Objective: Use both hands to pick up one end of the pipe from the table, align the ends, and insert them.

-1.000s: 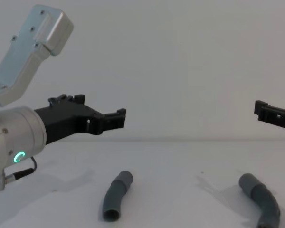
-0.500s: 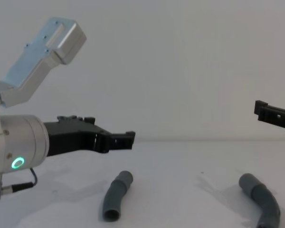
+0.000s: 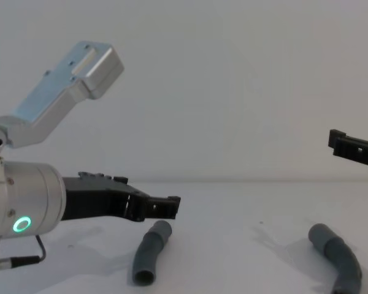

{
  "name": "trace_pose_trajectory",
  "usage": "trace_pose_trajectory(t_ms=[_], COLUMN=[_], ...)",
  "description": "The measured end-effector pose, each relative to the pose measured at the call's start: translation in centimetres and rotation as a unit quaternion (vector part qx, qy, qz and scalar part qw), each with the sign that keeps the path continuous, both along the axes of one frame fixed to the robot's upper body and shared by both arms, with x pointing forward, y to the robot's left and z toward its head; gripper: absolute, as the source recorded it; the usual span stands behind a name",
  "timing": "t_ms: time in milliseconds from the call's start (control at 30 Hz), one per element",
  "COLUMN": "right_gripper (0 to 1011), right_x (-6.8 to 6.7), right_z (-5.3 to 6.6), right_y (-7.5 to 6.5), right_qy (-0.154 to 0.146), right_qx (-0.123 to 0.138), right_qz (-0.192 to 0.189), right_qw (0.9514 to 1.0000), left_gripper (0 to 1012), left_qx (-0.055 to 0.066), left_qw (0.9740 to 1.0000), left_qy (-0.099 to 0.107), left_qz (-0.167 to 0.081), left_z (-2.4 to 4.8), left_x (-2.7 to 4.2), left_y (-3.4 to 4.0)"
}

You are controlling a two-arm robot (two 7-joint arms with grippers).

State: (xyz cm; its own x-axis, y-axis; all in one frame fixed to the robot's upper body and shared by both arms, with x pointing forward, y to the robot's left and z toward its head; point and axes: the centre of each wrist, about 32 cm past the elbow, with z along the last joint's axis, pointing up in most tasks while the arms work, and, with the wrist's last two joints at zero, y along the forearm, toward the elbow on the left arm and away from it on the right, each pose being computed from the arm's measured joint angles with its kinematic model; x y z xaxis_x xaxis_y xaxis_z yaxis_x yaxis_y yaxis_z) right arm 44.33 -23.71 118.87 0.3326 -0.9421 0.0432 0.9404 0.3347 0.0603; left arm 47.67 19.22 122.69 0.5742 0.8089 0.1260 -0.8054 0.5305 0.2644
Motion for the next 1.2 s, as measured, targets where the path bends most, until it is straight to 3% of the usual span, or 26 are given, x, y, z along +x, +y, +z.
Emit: trace_pose_trajectory(t_ms=[233, 500, 1200], right_gripper=[1002, 1002, 1002], right_x=[0.0, 0.0, 0.0], right_z=[0.0, 0.0, 0.0], right_y=[0.0, 0.0, 0.0], right_qy=[0.000, 0.000, 0.000], right_qx=[0.000, 0.000, 0.000], right_qz=[0.000, 0.000, 0.000], right_qw=[1.0000, 1.0000, 1.0000], left_gripper=[1001, 1001, 1001], left_qx=[0.012, 0.014, -0.020], left_qw=[0.9998, 0.9994, 0.9976], left_qy=[0.016, 0.031, 0.067], left_qz=[-0.003, -0.004, -0.001], left_z=[-0.05, -0.41, -2.11], left_x=[-0.13, -0.05, 0.92], left_y=[-0.24, -0.50, -1.85])
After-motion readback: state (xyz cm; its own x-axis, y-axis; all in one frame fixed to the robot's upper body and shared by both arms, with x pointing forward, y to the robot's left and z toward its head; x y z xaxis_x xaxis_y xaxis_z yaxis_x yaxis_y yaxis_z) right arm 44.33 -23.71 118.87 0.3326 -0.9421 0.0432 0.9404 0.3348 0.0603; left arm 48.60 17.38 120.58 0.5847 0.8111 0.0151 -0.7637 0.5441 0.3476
